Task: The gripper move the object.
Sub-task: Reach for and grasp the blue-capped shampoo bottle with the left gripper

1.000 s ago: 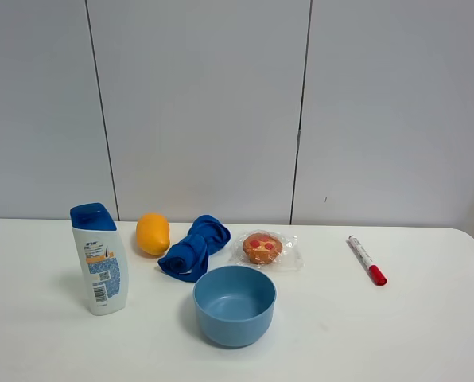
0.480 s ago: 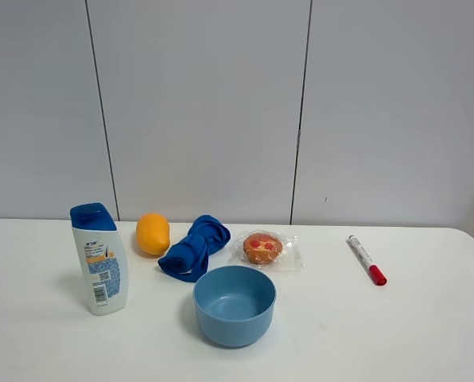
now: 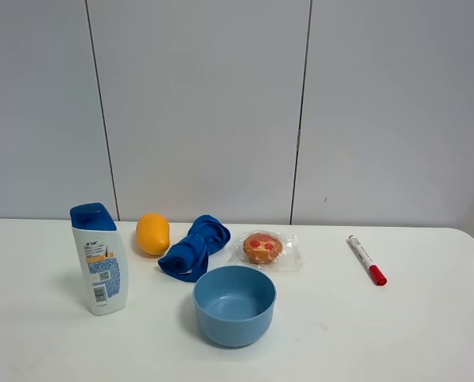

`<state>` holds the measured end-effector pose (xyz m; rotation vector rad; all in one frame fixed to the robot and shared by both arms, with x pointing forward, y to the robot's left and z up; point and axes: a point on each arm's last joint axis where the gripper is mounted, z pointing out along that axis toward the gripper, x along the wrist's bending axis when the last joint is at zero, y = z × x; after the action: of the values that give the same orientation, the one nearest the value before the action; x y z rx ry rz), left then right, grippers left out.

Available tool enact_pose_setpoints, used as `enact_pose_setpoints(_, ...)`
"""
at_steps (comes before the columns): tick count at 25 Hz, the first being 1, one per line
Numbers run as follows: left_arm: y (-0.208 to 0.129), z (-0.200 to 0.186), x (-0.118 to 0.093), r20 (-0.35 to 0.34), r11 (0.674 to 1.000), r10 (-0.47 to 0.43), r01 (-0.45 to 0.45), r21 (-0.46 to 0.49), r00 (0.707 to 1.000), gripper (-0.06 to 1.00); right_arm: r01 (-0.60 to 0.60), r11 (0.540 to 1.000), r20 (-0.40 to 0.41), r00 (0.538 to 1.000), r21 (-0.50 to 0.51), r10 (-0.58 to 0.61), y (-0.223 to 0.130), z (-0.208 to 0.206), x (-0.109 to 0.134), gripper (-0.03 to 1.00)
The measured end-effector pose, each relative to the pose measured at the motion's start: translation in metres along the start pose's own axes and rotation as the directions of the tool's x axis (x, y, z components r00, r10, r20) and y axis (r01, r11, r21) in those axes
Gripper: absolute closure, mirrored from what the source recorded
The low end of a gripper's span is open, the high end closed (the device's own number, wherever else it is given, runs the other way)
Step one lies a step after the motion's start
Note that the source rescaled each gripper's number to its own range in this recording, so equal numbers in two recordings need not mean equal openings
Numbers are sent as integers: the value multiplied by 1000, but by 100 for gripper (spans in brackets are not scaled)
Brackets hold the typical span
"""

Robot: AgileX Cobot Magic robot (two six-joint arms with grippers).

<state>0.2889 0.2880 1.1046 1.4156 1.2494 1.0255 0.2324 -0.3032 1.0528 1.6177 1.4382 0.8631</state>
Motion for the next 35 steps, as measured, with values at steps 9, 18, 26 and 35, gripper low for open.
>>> enact_pose_setpoints(9,5,56,14,-16,984,150,-148,101,989,-6,0,1000,0,1000,0,0,0,0,0,-3)
enact_pose_setpoints(18,-24,112,15,-38,987,149,-147,66,988,-6,0,1000,0,1000,0,0,0,0,0,-3)
enact_pose_setpoints(26,-44,154,-25,153,976,187,-202,84,970,-6,0,1000,0,1000,0,0,0,0,0,-3)
enact_pose_setpoints(35,-60,178,-41,201,988,79,-103,112,976,-6,0,1000,0,1000,0,0,0,0,0,-3)
